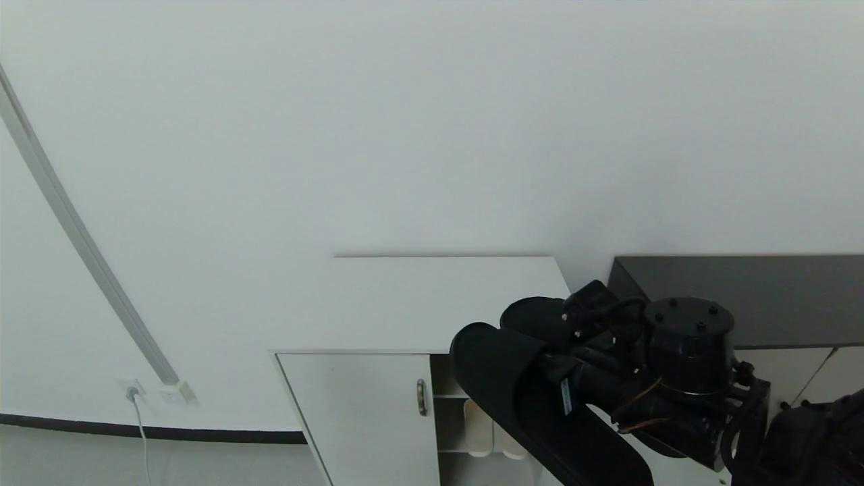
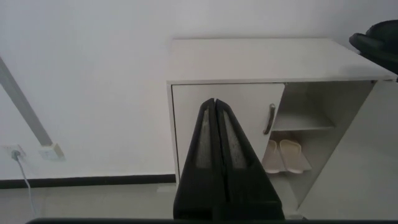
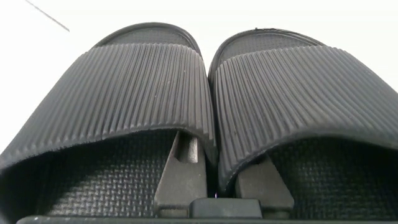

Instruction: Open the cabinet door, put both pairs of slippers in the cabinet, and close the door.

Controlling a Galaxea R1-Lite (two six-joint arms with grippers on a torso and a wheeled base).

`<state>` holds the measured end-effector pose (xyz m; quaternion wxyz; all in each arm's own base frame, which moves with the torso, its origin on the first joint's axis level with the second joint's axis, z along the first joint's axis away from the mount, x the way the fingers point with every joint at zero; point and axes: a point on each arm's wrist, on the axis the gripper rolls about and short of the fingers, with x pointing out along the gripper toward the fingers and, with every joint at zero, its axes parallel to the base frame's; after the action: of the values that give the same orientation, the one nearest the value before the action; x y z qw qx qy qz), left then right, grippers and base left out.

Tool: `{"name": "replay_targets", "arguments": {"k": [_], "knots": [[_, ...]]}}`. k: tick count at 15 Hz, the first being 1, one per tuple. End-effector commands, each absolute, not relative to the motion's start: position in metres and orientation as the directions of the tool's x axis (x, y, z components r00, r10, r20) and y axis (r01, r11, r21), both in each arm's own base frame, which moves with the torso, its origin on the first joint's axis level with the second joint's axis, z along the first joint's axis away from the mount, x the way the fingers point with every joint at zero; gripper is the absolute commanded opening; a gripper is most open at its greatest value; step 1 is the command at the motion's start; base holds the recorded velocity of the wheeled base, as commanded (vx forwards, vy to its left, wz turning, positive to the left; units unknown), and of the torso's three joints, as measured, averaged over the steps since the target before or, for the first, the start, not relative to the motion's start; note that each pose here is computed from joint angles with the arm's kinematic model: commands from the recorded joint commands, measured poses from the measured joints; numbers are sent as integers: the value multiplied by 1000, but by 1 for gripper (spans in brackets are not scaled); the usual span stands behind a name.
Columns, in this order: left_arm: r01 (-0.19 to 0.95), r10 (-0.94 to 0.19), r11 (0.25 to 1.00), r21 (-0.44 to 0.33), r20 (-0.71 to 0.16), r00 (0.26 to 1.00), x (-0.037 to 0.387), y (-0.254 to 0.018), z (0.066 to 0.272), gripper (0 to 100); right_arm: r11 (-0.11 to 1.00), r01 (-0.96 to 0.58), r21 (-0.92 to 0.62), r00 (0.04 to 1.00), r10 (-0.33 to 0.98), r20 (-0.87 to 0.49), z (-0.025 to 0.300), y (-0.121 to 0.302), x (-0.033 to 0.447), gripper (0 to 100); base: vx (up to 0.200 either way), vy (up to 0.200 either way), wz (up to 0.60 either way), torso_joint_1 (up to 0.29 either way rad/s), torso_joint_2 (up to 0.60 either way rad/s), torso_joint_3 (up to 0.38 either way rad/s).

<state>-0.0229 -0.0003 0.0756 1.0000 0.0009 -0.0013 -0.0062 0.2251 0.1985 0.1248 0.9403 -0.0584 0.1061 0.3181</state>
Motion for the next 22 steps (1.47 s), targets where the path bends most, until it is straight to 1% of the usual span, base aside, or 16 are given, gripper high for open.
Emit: {"name": "replay_targets", "arguments": {"k": [1, 17, 19, 22], "knots": [[12, -12, 1000, 2, 2, 1000, -23, 0, 76, 0, 791, -610, -43, 775, 585, -239, 124, 199, 225, 0, -200, 0, 0, -7, -2, 2], [14, -14, 1000, 3, 2, 1000, -23, 0, 76, 0, 789, -613, -43, 772, 587, -244, 121, 199, 224, 0, 0, 0, 0, 0, 0, 0], [12, -12, 1000, 3, 2, 1000, -23, 0, 76, 0, 786, -616, -43, 770, 590, -244, 121, 199, 224, 0, 0, 0, -600, 5, 5, 2], [12, -12, 1000, 2, 2, 1000, -23, 0, 76, 0, 779, -626, -40, 761, 599, -250, 120, 199, 223, 0, 0, 0, 0, -84, 157, 90]]}}
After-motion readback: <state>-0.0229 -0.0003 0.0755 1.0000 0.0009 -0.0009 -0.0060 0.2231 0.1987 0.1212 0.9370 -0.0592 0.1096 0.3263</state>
